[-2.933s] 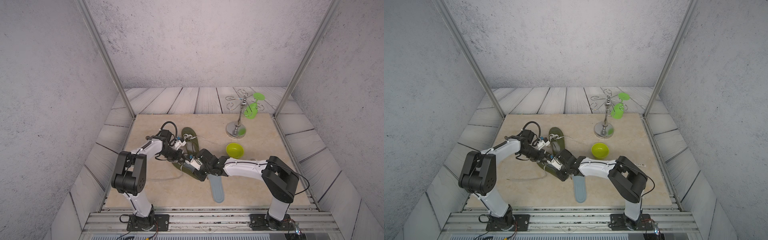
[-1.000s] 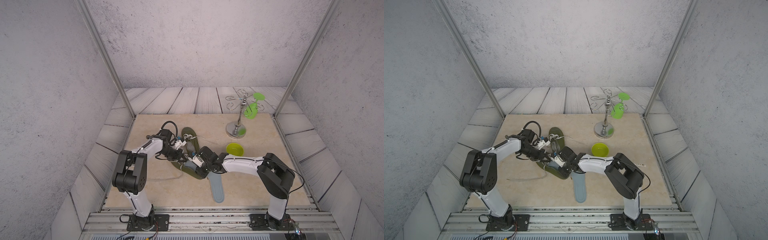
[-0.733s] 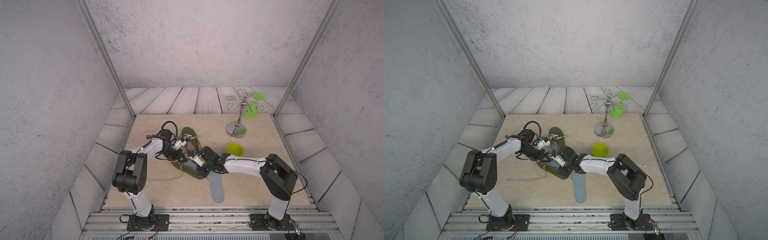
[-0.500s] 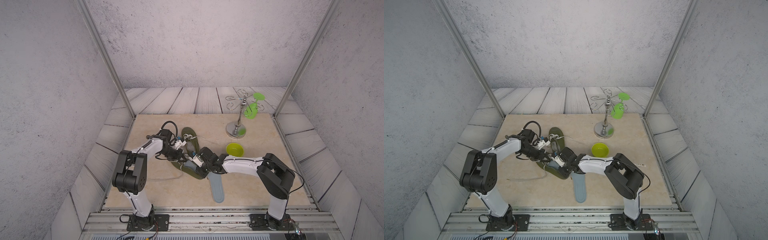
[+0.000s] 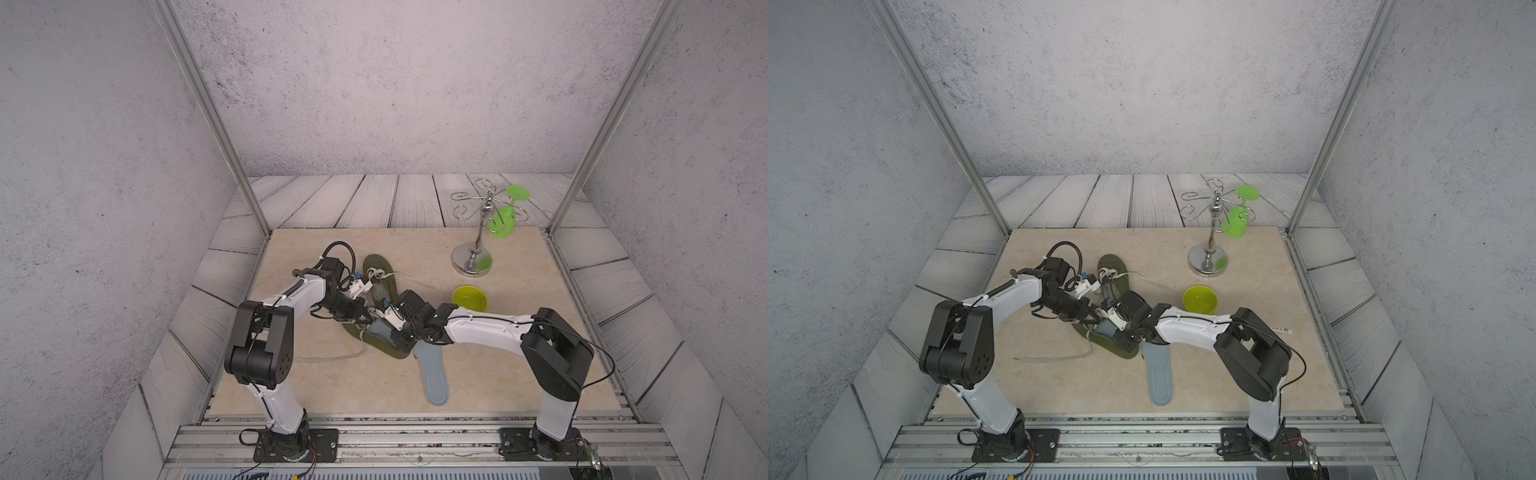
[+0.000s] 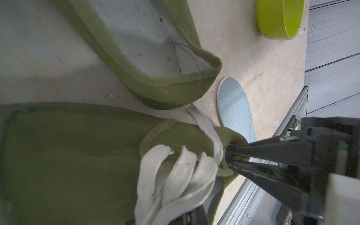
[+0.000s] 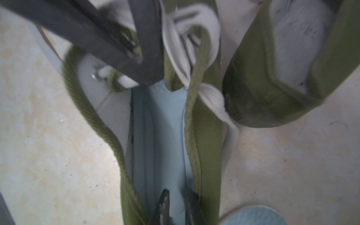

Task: Insert the insole into the shoe
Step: Insert the insole into the shoe, then place the shoe at the center of the board.

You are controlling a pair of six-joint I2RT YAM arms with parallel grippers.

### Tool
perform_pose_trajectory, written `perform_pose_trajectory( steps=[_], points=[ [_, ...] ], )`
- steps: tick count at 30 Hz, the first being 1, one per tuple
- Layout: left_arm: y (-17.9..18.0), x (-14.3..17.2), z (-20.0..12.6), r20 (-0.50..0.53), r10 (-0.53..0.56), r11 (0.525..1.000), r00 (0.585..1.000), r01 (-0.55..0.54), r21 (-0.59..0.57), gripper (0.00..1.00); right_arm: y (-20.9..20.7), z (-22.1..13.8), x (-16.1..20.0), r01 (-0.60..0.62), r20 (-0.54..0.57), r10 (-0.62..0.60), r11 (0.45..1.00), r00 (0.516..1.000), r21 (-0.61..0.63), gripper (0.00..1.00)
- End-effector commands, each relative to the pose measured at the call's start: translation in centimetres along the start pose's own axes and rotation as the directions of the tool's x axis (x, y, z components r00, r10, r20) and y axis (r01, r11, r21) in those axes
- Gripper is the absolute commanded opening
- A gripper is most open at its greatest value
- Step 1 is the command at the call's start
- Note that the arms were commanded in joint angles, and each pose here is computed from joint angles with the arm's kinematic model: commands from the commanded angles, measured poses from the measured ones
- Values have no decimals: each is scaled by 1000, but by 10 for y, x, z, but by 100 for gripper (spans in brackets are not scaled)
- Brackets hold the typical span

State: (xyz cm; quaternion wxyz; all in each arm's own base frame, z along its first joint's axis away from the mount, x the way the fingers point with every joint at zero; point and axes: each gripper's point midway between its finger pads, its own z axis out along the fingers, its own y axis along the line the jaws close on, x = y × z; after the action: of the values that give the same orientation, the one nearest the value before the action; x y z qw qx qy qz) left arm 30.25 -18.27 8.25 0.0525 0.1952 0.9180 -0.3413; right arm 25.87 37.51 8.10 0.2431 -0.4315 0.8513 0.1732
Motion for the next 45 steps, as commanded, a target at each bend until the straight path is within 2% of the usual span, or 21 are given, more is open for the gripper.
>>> perform_pose_trajectory(
  steps=[1, 7, 11, 17, 21, 25, 32, 36, 40, 45],
  points=[
    [2, 2, -9, -31, 39, 997, 999, -40, -64, 0, 5, -69, -48, 2, 166, -5, 1000, 986, 17, 21],
    [12, 4, -21, -83, 101, 981, 991, -113, -157, 0, -1, -109, -41, -42, 209, 29, 997, 978, 57, 22],
    [19, -4, -27, -67, 155, 965, 986, -165, -205, 0, -6, -125, -24, -60, 219, 39, 994, 975, 88, 22],
    [38, -20, -40, -87, 197, 931, 977, -214, -295, 0, -15, -133, -8, -76, 226, 43, 988, 973, 137, 22],
    [42, -30, -59, -47, 257, 922, 965, -260, -288, 0, -18, -130, -3, -61, 213, 26, 985, 977, 158, 23],
    [43, -32, -73, -34, 368, 883, 929, -361, -299, 0, -22, -122, 1, -45, 198, 11, 985, 980, 165, 23],
    [48, -30, -74, -108, 533, 785, 839, -538, -308, 0, -25, -107, -6, -23, 170, -2, 989, 985, 147, 23],
    [69, -38, -76, -171, 561, 728, 810, -581, -363, 0, -28, -101, -14, -24, 166, 1, 990, 986, 137, 23],
    [79, -53, -87, -170, 590, 701, 790, -605, -378, 0, -31, -98, -19, -31, 168, 9, 991, 986, 127, 23],
    [95, -72, -92, -198, 643, 633, 740, -659, -405, 0, -33, -92, -21, -27, 147, 9, 992, 989, 120, 23]
  ],
)
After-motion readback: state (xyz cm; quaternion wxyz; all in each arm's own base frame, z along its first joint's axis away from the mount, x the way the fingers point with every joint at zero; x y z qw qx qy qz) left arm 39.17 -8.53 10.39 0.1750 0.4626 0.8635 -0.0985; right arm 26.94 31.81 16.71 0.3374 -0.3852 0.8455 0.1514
